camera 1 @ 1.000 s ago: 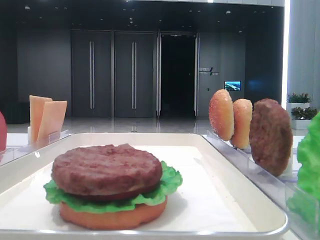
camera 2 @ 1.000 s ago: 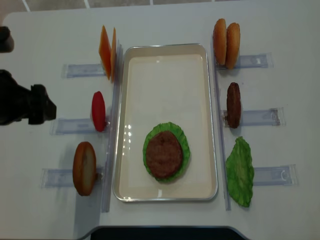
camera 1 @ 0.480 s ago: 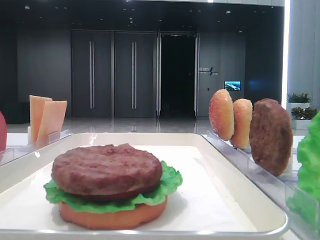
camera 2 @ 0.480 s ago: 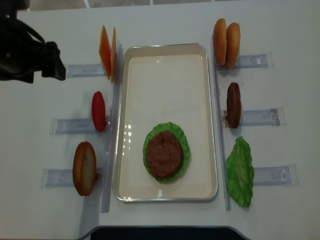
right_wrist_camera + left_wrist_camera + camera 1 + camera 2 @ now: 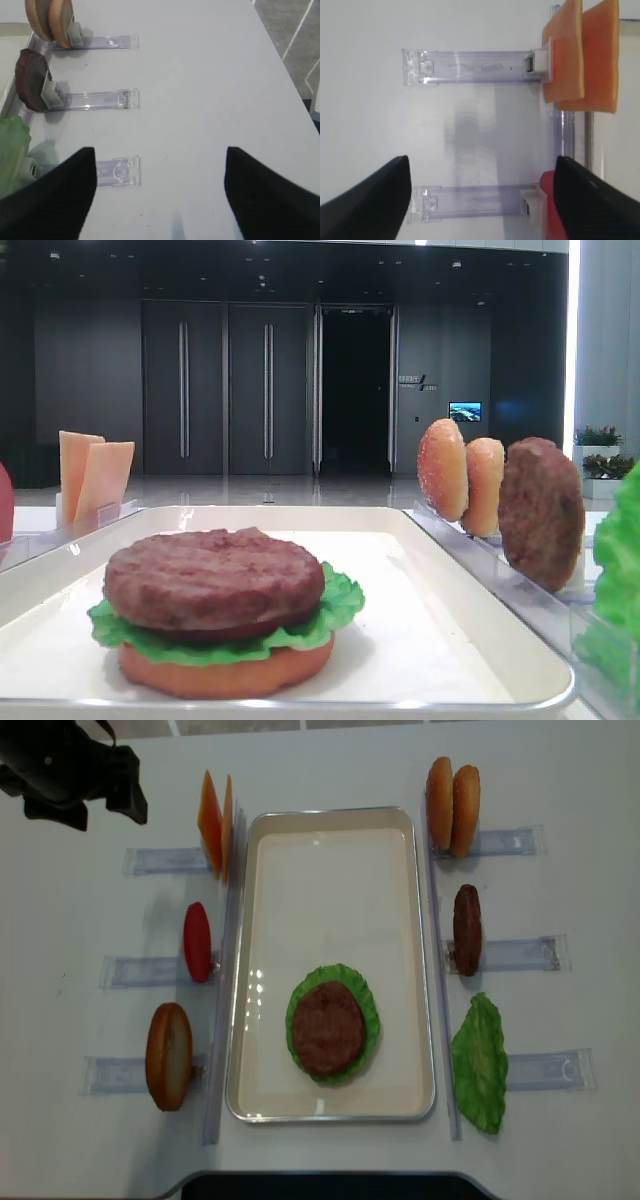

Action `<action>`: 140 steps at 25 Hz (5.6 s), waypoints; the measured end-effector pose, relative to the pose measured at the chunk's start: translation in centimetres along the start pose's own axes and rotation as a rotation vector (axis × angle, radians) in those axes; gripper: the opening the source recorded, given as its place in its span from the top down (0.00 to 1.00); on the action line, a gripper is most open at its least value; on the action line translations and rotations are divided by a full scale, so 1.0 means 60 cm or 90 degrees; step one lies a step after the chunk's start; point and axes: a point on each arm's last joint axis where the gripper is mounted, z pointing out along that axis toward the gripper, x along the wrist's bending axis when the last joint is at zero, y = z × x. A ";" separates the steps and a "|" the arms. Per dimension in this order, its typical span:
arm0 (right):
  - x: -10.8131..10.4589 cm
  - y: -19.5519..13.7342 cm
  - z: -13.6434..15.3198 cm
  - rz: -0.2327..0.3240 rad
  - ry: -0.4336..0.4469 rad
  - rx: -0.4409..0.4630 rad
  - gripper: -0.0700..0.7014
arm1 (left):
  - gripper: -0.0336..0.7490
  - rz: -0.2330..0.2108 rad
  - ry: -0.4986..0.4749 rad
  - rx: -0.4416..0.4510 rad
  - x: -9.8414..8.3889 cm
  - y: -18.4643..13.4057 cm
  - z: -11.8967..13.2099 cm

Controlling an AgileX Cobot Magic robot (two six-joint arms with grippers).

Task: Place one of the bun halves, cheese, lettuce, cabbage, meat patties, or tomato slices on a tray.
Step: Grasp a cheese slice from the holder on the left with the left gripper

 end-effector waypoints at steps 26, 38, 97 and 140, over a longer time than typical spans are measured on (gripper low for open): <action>0.000 0.000 0.000 0.000 0.000 0.000 0.22 | 0.07 0.069 -0.055 0.078 -0.058 0.074 0.087; 0.000 0.000 0.000 0.000 0.000 0.000 0.22 | 0.07 0.010 -0.067 0.062 -0.106 0.072 0.085; 0.000 0.000 0.000 0.000 0.000 0.000 0.22 | 0.22 -0.005 -0.102 0.031 -0.174 0.072 0.124; 0.000 0.000 0.000 0.000 0.000 0.000 0.22 | 0.88 0.035 -0.039 0.052 -0.162 0.068 0.172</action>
